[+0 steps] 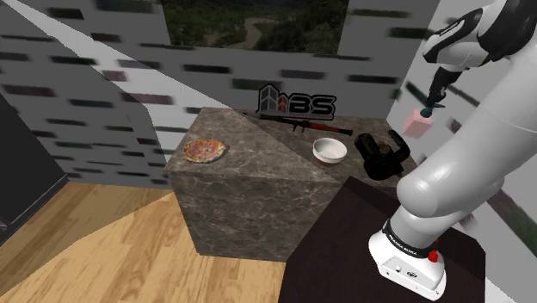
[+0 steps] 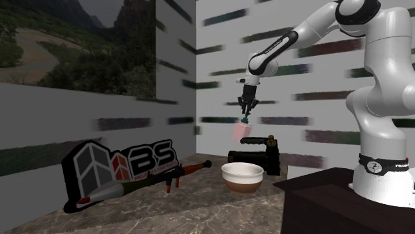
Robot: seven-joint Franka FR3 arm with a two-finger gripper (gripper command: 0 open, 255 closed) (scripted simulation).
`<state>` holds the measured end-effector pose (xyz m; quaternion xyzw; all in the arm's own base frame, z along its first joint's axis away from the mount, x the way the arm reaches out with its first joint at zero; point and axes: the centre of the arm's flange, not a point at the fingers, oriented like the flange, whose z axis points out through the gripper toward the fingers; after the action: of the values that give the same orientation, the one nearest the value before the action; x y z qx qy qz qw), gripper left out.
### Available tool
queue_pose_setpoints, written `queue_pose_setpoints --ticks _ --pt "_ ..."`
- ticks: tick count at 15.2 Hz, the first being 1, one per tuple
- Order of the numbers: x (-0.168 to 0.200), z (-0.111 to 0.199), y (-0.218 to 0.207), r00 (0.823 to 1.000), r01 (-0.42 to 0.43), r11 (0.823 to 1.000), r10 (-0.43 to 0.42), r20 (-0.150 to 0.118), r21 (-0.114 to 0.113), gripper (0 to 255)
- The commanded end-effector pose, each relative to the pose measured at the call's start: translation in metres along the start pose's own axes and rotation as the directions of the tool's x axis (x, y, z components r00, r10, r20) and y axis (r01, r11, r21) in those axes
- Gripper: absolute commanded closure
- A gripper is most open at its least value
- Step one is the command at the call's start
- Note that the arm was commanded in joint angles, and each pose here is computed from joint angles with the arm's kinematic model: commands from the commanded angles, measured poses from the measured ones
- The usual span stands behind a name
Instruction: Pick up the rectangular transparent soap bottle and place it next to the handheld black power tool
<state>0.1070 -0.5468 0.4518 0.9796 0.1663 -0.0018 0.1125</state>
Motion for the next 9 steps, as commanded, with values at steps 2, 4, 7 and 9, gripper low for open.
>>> queue_pose_setpoints --ticks 2,4,7,9 --pt "0.001 0.015 -0.003 1.0 0.0 1.0 0.0 0.0 -0.001 255" --pt "0.001 0.025 -0.005 1.0 0.0 1.0 0.0 0.0 -0.001 255" --pt "0.002 0.04 -0.009 1.0 0.0 1.0 0.0 0.0 -0.001 255" --pt "0.003 0.051 -0.011 1.0 0.0 1.0 0.0 0.0 -0.001 255"
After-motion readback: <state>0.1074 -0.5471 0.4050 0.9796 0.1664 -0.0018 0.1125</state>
